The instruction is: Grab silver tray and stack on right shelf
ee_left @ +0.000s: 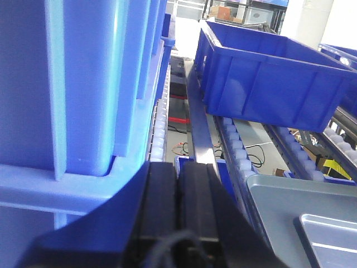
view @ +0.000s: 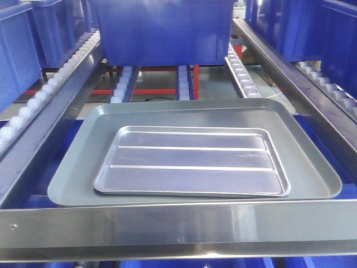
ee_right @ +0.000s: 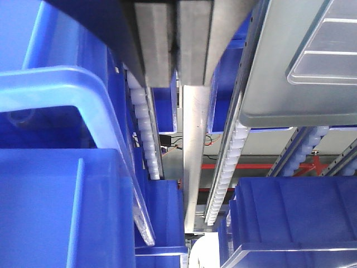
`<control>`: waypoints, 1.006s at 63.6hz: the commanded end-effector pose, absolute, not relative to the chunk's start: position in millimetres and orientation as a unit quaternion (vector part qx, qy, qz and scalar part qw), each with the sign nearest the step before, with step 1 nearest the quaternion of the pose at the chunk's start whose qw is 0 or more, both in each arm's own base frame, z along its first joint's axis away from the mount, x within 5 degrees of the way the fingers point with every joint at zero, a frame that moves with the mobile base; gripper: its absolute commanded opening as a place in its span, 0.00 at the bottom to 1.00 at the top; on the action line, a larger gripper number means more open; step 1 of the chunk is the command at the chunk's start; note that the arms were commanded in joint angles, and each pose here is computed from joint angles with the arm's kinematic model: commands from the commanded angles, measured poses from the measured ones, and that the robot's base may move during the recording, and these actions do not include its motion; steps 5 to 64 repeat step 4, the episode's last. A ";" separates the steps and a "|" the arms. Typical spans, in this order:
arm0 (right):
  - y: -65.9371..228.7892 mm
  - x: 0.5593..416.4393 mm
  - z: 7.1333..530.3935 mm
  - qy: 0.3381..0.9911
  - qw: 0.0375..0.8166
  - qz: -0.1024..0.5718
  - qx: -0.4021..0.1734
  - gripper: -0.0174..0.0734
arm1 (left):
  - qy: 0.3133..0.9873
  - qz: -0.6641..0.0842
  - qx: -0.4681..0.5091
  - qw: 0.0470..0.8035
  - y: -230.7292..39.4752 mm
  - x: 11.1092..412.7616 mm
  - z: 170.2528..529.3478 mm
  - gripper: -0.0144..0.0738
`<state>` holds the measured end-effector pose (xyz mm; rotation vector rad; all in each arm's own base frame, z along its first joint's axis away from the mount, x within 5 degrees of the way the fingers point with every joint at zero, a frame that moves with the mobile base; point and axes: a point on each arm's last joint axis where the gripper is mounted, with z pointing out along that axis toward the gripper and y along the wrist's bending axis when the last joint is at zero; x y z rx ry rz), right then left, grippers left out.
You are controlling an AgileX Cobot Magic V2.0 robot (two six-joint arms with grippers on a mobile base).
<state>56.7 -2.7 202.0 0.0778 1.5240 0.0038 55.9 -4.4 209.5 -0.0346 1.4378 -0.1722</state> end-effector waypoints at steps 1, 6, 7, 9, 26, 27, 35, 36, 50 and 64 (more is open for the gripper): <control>-3.4 53.0 217.4 0.643 0.765 -0.004 0.036 0.25 | 0.625 -0.085 -0.018 0.776 -4.0 54.1 212.4 0.05; -3.4 53.0 217.4 0.643 0.765 -0.004 0.036 0.25 | 0.625 -0.085 -0.018 0.776 -4.0 54.1 212.4 0.05; -3.4 53.0 217.4 0.643 0.765 -0.004 0.036 0.25 | 0.625 -0.085 -0.018 0.776 -4.0 54.1 212.4 0.05; -3.4 53.0 217.4 0.643 0.765 -0.004 0.036 0.25 | 0.625 -0.085 -0.018 0.776 -4.0 54.1 212.4 0.05; -3.4 53.0 217.4 0.643 0.765 -0.004 0.036 0.25 | 0.625 -0.085 -0.018 0.776 -4.0 54.1 212.4 0.05; -3.4 53.0 217.4 0.643 0.765 -0.004 0.036 0.25 | 0.625 -0.085 -0.018 0.776 -4.0 54.1 212.4 0.05; -3.4 53.0 217.4 0.643 0.765 -0.004 0.036 0.25 | 0.625 -0.085 -0.018 0.776 -4.0 54.1 212.4 0.05; -3.4 53.0 217.4 0.643 0.765 -0.004 0.036 0.25 | 0.625 -0.085 -0.018 0.776 -4.0 54.1 212.4 0.05; -3.4 53.0 217.4 0.643 0.765 -0.004 0.036 0.25 | 0.625 -0.085 -0.018 0.776 -4.0 54.1 212.4 0.05; -3.4 53.0 217.4 0.643 0.765 -0.004 0.036 0.25 | 0.625 -0.085 -0.018 0.776 -4.0 54.1 212.4 0.05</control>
